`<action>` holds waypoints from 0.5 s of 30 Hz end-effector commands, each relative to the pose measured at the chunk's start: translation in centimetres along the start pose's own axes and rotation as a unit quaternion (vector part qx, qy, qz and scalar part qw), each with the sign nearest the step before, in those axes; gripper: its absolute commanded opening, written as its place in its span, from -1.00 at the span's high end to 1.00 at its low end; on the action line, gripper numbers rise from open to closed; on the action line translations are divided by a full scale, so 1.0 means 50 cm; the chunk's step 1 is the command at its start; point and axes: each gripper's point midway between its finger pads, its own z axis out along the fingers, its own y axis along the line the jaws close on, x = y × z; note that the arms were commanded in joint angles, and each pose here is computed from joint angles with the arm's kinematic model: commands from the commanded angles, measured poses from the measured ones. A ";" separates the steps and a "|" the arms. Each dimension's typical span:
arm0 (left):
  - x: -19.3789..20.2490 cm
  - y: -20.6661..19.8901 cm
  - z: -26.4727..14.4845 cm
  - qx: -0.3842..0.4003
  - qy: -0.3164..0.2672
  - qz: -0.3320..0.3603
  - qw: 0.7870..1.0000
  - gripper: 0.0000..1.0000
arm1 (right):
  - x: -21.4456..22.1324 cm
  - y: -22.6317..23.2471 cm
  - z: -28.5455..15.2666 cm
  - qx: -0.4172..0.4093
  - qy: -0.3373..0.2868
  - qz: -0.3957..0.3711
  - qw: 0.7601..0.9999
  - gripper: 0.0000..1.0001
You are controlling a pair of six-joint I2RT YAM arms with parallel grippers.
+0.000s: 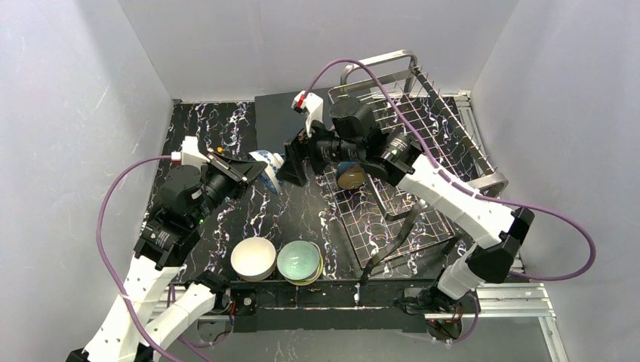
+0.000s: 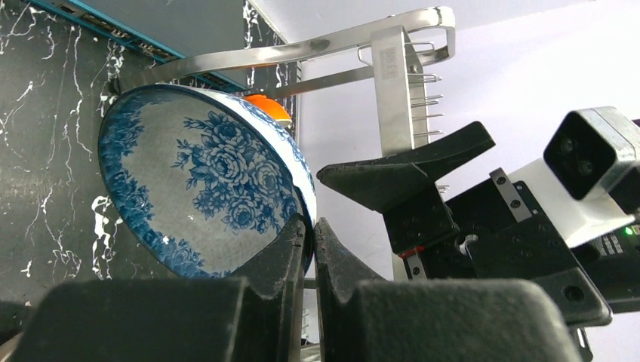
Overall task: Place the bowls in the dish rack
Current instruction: Pick up the bowl from the center of the board.
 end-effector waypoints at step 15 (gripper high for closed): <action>-0.021 -0.052 -0.008 0.042 -0.018 -0.039 0.998 1.00 | 0.004 0.001 0.054 0.053 0.000 -0.042 0.998 -0.97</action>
